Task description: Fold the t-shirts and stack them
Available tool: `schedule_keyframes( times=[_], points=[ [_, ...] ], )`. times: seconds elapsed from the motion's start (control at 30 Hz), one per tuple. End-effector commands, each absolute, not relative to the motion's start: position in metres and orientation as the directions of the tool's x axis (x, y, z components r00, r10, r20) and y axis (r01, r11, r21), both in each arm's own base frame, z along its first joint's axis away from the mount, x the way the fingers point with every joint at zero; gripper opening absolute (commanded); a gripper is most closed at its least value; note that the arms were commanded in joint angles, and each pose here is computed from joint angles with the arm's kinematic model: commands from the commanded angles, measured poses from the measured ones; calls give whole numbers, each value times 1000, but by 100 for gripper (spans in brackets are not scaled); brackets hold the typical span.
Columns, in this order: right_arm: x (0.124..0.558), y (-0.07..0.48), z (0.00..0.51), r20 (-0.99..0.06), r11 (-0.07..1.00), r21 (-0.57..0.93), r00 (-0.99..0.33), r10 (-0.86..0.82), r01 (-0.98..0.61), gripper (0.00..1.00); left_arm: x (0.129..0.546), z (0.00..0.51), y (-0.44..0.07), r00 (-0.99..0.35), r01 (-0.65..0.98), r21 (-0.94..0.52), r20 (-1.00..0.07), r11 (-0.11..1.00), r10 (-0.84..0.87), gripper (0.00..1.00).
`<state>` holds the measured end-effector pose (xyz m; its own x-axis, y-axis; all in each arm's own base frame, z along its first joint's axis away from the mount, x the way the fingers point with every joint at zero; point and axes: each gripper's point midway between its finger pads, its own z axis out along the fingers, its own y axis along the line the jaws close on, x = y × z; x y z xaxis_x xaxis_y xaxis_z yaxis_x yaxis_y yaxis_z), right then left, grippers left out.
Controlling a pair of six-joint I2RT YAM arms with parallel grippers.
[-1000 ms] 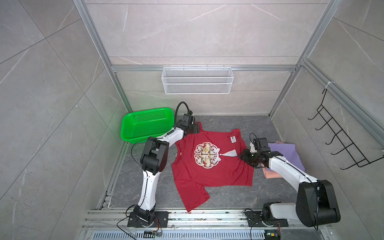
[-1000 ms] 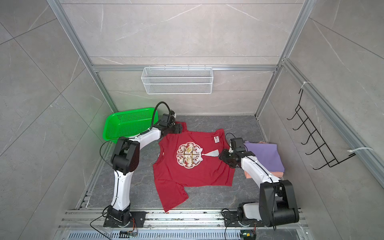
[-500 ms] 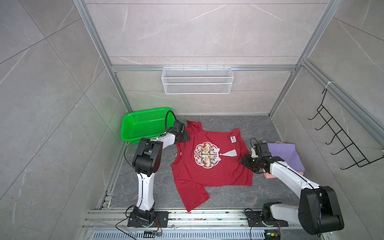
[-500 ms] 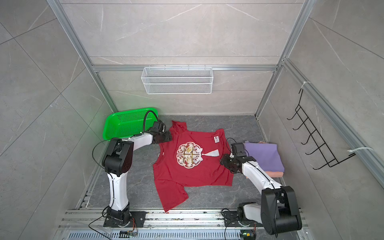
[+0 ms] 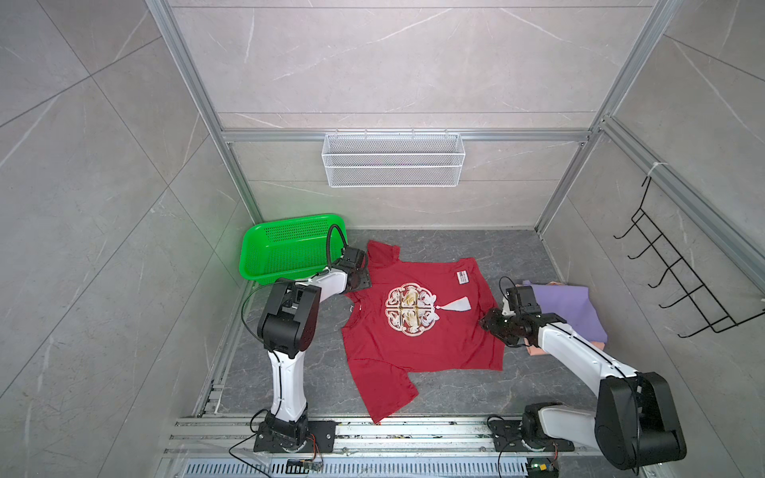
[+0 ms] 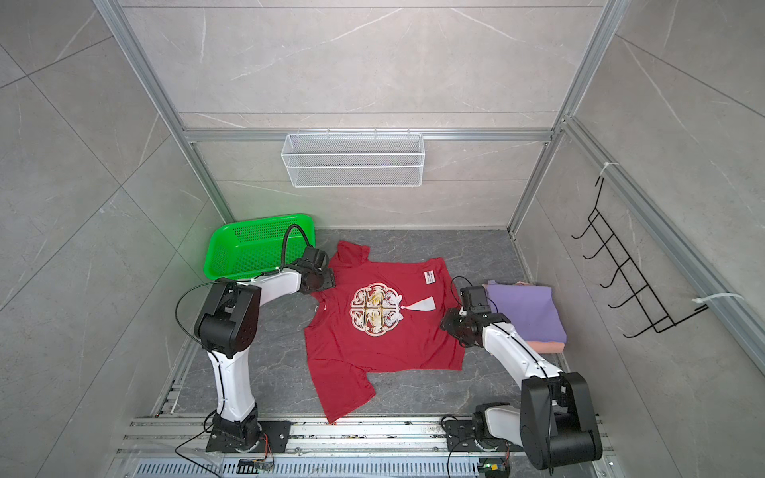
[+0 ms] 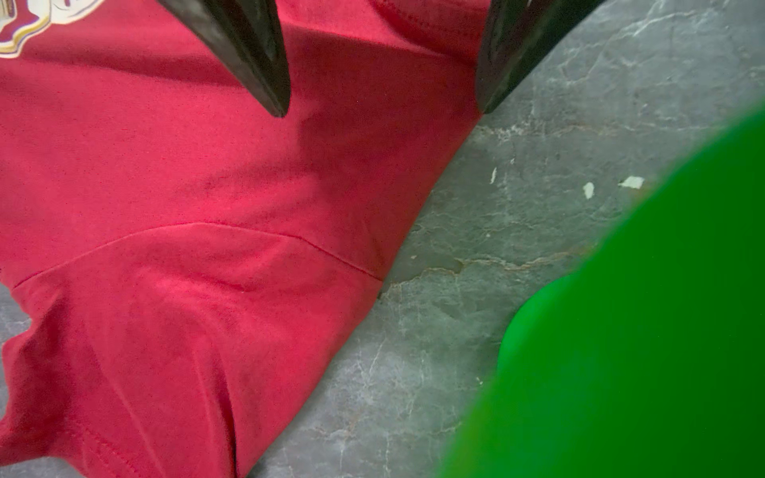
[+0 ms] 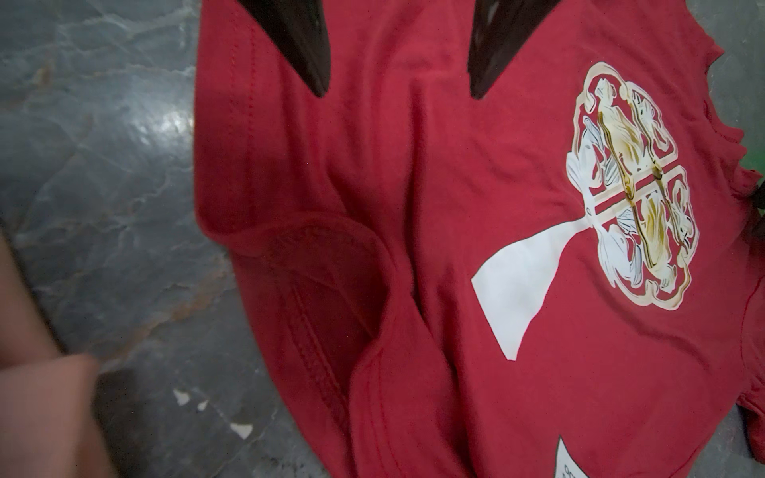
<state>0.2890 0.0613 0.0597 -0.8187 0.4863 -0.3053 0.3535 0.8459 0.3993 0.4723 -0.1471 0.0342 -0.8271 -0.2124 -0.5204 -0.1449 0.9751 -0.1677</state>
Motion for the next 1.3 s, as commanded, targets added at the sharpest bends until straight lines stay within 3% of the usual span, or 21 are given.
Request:
schedule_keyframes(
  times=[0.0,0.23,0.57,0.93,1.27],
  points=[
    [284,59,52,-290,850,376,-824,487,370,55,490,74,-157,-807,-83,-209,-559,974,-188,73],
    [283,57,57,-304,851,373,-818,488,369,56,540,113,-193,-773,23,-307,-608,952,-178,73],
    [296,56,67,-342,850,381,-798,495,364,56,597,88,-231,-777,93,-390,-604,916,-178,73],
    [411,73,124,-501,849,473,-722,478,234,57,620,46,-242,-793,36,-460,-553,887,-254,73],
    [511,82,97,-536,849,480,-692,483,221,57,651,27,-241,-771,14,-514,-551,858,-318,73]
  ],
)
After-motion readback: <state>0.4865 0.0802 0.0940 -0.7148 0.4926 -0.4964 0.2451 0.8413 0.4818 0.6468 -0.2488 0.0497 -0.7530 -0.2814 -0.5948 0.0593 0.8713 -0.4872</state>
